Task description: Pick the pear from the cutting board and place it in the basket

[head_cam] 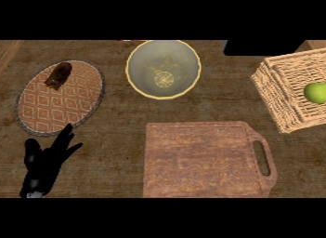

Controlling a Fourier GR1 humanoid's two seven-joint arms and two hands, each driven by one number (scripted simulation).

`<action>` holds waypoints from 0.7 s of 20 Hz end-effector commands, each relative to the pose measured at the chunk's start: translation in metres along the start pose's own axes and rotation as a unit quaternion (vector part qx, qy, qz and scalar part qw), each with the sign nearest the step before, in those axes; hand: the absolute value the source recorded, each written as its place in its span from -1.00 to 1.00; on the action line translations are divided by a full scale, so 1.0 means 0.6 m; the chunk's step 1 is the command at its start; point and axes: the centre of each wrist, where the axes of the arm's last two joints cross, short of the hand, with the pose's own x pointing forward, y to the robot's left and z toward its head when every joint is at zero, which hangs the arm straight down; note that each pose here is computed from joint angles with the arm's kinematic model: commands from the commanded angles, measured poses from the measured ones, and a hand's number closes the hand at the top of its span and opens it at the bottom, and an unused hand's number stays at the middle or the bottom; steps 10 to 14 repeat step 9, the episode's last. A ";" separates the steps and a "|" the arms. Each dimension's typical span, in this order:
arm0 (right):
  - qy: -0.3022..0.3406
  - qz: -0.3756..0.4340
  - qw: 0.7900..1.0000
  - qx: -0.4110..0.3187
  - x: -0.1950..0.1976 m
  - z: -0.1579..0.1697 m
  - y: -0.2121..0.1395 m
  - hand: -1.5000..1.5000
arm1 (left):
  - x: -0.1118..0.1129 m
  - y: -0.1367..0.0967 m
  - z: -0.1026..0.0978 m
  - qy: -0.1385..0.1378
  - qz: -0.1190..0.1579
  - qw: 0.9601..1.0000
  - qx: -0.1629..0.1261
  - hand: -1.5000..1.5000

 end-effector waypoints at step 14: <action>0.066 -0.055 0.994 -0.073 -0.039 0.056 -0.167 -1.00 | -0.012 -0.028 0.008 0.051 0.000 0.999 -0.016 0.00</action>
